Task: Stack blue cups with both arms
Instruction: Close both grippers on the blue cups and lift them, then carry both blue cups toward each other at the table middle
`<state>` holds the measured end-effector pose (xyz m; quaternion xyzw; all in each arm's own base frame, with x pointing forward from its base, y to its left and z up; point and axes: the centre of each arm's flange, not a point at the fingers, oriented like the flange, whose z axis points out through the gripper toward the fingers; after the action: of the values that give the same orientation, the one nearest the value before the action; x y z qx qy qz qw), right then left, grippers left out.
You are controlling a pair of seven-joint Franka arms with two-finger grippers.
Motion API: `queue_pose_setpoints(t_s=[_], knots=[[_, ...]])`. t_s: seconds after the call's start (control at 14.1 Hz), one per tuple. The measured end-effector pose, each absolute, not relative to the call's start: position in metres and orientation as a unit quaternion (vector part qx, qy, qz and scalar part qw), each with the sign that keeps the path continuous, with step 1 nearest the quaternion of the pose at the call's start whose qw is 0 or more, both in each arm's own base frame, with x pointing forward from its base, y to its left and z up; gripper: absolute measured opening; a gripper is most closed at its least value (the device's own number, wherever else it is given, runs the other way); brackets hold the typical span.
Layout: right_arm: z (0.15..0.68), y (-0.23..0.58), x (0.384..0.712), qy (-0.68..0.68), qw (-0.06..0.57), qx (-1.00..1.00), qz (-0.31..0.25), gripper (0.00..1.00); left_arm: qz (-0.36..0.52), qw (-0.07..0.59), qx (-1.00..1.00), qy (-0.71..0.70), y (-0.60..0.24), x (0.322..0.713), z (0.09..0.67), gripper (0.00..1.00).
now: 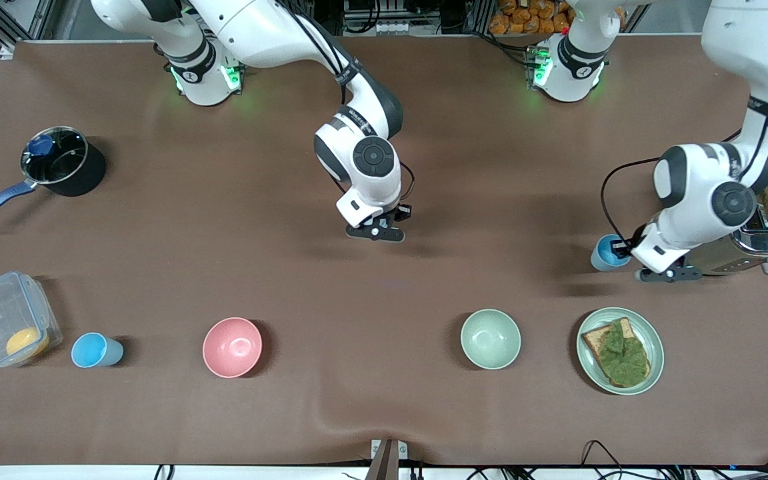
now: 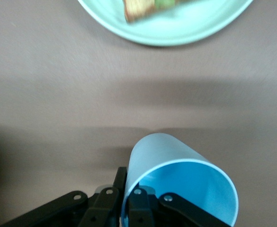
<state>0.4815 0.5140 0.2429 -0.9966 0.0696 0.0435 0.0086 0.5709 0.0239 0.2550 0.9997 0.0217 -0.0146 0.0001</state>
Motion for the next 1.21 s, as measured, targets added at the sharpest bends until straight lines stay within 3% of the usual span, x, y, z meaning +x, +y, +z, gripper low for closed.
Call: queue_pose_setpoints(t_s=[0.43,0.92,1.21], knots=[[0.288,0.499,0.509,0.070,0.019,-0.997,0.028,0.97,0.024,0.030,0.997,0.074,-0.068,0.571,0.308,0.05],[0.424,0.301,0.616,-0.052,0.019,-0.997,0.058,1.00,0.032,0.080,0.991,0.103,-0.245,0.536,0.347,0.05],[0.454,0.175,0.645,-0.089,0.030,-0.993,0.071,1.00,0.023,0.111,0.985,0.133,-0.345,0.508,0.361,0.05]])
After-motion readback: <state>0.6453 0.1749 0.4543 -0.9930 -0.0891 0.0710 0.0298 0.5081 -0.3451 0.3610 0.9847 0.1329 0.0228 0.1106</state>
